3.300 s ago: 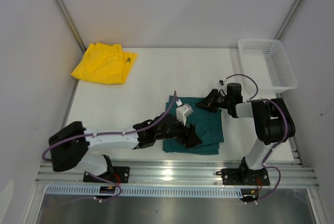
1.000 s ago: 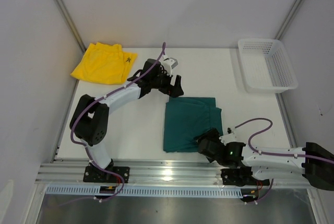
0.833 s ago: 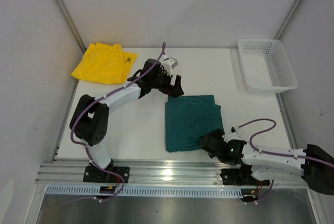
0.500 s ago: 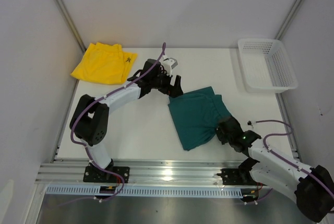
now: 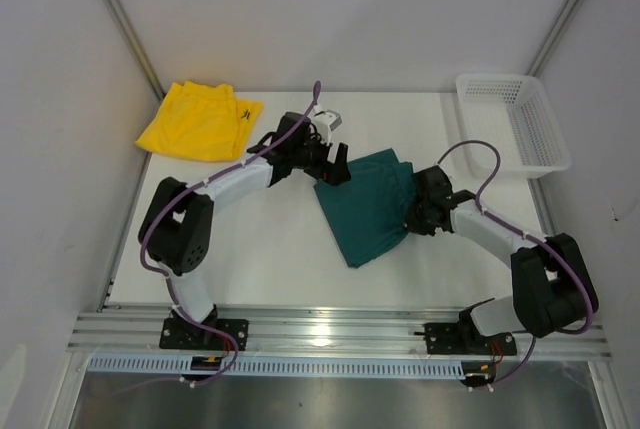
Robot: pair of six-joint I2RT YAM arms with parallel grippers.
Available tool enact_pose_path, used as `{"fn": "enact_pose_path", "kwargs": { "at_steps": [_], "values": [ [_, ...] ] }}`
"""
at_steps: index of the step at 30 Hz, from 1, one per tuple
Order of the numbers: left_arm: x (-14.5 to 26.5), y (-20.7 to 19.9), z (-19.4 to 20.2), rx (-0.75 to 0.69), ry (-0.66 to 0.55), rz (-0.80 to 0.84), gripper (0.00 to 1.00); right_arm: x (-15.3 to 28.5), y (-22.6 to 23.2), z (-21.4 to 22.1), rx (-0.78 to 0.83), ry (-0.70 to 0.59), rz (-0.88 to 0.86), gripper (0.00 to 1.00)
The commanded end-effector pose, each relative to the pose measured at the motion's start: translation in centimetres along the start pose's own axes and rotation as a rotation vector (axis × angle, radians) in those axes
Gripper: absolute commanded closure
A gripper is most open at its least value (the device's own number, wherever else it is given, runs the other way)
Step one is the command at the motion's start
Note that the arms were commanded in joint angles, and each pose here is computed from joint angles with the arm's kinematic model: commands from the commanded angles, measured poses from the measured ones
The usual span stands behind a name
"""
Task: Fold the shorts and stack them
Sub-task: Neatly place the folded shorts to the corner
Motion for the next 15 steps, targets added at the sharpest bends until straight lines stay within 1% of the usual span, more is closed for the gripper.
{"fn": "enact_pose_path", "kwargs": {
  "at_steps": [1,3,4,5,6,8,9,11,13,15],
  "values": [
    [-1.4,1.0,-2.0,-0.047,-0.023,-0.021,0.02,0.5,-1.1,1.1,0.139,0.041,-0.044,1.0],
    [-2.0,1.6,-3.0,-0.078,-0.024,-0.044,0.02,1.2,-1.2,1.0,0.143,0.015,-0.068,1.0],
    [-2.6,2.1,-4.1,-0.089,-0.028,-0.057,0.02,1.3,-1.6,1.2,0.165,0.023,-0.066,1.0],
    [-3.2,2.5,-3.1,-0.087,0.004,-0.063,0.02,1.4,-1.7,1.1,0.176,0.02,-0.06,1.0],
    [-3.3,2.7,-4.9,-0.108,-0.024,-0.071,0.02,1.6,-1.8,1.0,0.185,0.019,-0.056,1.0],
    [-4.8,3.2,-3.8,-0.101,0.027,-0.058,0.01,1.7,-2.0,1.2,0.207,0.03,-0.045,1.0],
    [-5.1,3.2,-5.2,-0.11,0.002,-0.054,0.02,1.7,-2.1,1.2,0.21,0.034,-0.046,1.0],
    [-6.4,3.7,-3.8,-0.118,0.063,-0.036,0.01,1.6,-2.3,1.5,0.215,0.044,-0.05,1.0],
    [-6.8,3.6,-3.8,-0.132,0.083,-0.008,0.02,1.6,-2.2,1.5,0.217,0.047,-0.055,1.0],
    [-7.0,3.2,-2.7,-0.149,0.113,0.049,0.01,1.5,-2.3,1.4,0.222,0.042,-0.054,1.0]
  ]
}}
Point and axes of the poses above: each gripper's point midway between its finger pads, its own x axis back along the fingers, its own y axis along the line the jaws close on, z = x × y, the point moved 5 cm from there along x, back along the fingers, and after that the axes turned 8 degrees about -x, right-handed, at the moved point
